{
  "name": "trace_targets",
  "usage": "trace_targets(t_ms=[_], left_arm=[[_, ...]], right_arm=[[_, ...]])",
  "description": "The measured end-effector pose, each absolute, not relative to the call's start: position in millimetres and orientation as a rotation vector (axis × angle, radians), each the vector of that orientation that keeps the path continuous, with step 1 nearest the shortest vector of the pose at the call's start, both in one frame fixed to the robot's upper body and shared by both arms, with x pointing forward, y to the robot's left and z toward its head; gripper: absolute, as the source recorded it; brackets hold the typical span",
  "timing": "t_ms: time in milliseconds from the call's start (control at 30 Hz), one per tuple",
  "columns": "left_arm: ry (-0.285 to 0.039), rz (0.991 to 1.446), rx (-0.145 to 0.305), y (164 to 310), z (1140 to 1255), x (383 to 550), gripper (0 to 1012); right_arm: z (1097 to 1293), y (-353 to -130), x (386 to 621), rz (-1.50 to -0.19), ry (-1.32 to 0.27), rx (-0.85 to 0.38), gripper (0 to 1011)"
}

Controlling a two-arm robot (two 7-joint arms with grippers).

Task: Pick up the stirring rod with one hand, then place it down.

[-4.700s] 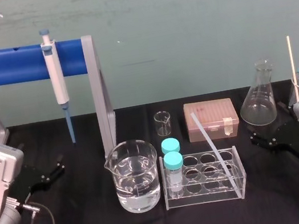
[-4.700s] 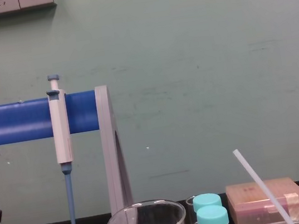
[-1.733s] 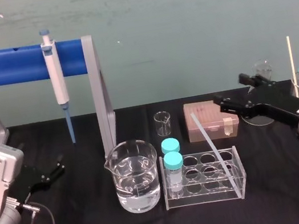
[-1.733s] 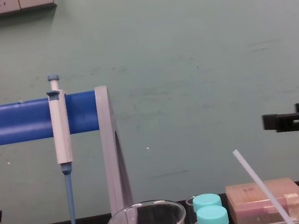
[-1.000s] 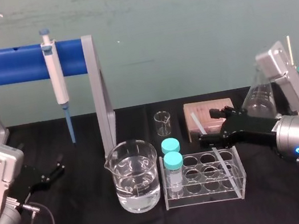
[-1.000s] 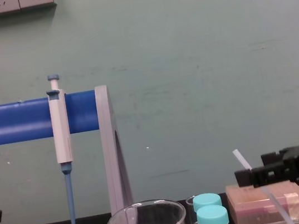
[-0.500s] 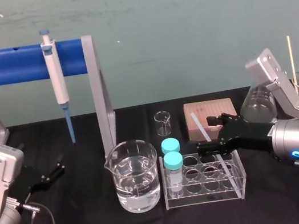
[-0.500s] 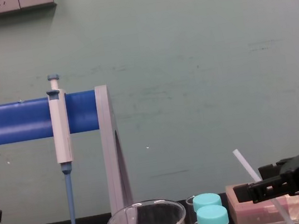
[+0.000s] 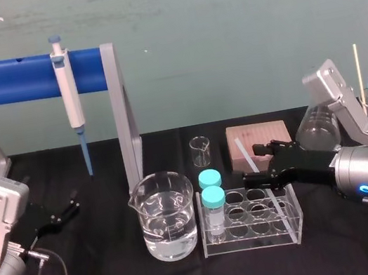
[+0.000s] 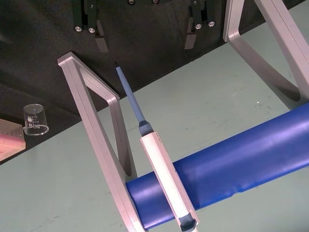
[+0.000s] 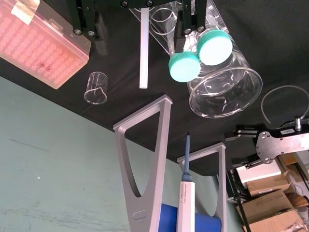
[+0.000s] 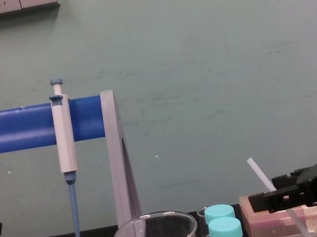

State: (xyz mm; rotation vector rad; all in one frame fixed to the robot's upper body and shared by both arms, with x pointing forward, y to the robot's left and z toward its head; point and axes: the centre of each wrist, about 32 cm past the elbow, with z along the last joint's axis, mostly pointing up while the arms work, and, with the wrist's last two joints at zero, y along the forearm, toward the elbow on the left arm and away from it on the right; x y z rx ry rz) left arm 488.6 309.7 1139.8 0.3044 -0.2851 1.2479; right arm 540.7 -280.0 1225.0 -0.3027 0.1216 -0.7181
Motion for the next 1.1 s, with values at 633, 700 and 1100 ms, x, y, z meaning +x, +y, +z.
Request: trace_targets(t_ms=[633,700,1100], left_arm=[[-0.285,1.248,0.304,309.7,1139.8,488.6,1000],[-0.285,1.248,0.304,309.6,1139.8,488.6,1000],[-0.285,1.248,0.304,309.6,1139.8,488.6,1000]], right_arm=[[1225.2,-280.2,540.5,-0.719,0.122,-0.299,335],[1225.3,-280.2,540.5,-0.719,0.122,-0.299,251],[1225.3,-280.2,540.5,-0.719,0.122,-0.300,67]])
